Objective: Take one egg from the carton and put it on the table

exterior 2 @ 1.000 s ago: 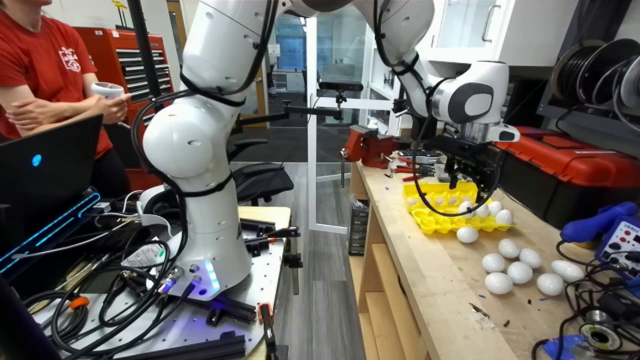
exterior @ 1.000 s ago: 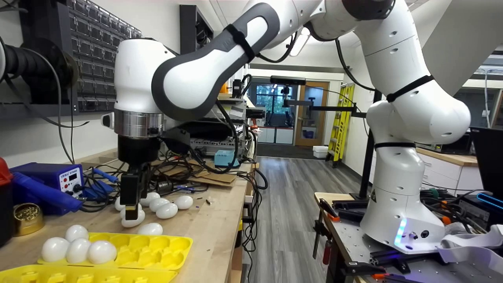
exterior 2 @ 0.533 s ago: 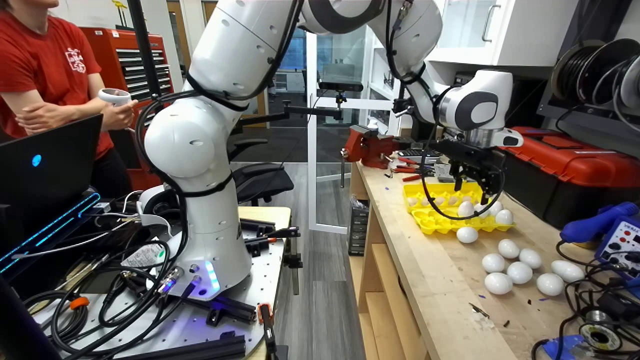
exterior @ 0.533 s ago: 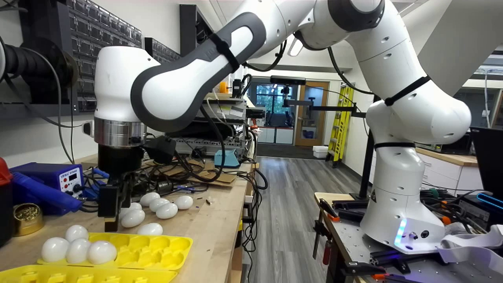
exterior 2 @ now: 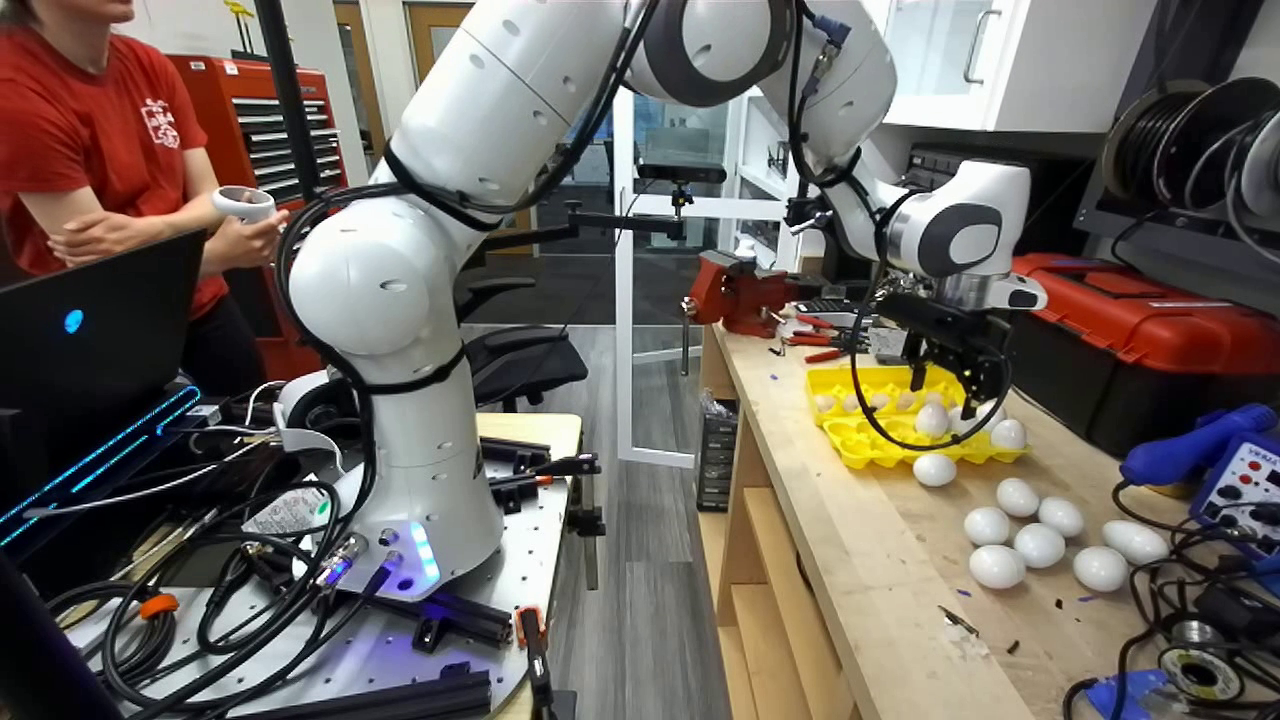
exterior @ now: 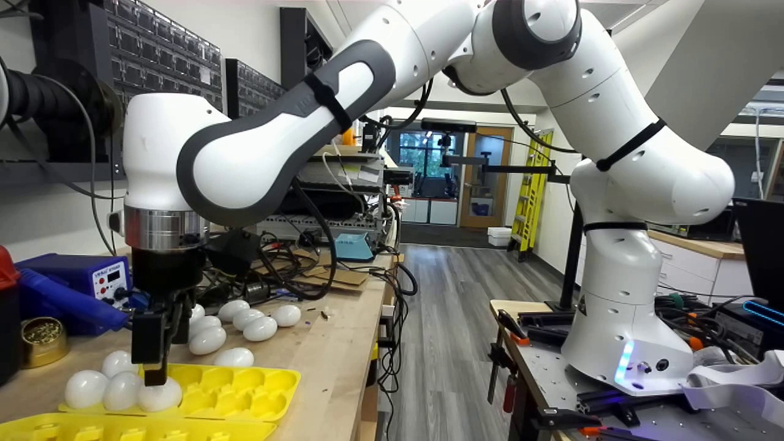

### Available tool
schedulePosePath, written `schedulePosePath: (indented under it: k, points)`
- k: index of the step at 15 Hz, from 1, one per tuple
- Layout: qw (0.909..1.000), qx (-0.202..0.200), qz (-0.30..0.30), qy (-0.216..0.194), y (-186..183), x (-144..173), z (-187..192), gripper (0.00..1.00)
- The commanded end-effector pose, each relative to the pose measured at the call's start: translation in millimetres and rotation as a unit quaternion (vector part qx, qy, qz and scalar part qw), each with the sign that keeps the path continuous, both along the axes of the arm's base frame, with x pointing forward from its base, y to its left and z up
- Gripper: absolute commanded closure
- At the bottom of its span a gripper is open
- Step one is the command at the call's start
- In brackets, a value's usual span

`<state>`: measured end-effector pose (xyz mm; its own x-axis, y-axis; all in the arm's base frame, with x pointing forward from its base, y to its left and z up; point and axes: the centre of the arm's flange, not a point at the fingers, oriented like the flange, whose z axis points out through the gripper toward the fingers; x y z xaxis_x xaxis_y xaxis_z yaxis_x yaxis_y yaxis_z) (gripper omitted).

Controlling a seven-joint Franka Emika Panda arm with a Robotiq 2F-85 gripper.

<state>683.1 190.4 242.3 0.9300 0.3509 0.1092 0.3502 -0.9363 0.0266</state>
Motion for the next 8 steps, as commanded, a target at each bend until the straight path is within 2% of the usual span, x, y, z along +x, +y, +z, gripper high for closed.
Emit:
schedulePosePath:
  k: [1,5,6,8]
  points:
    - [0.9999,0.001,0.002,0.016,11,12,-3,0.0]
    - [0.9997,0.002,0.001,0.022,13,13,-11,0.02]
    - [0.9997,0.003,0.0,0.025,12,13,-13,0.08]
    - [0.9996,0.003,-0.001,0.028,12,12,-18,0.33]
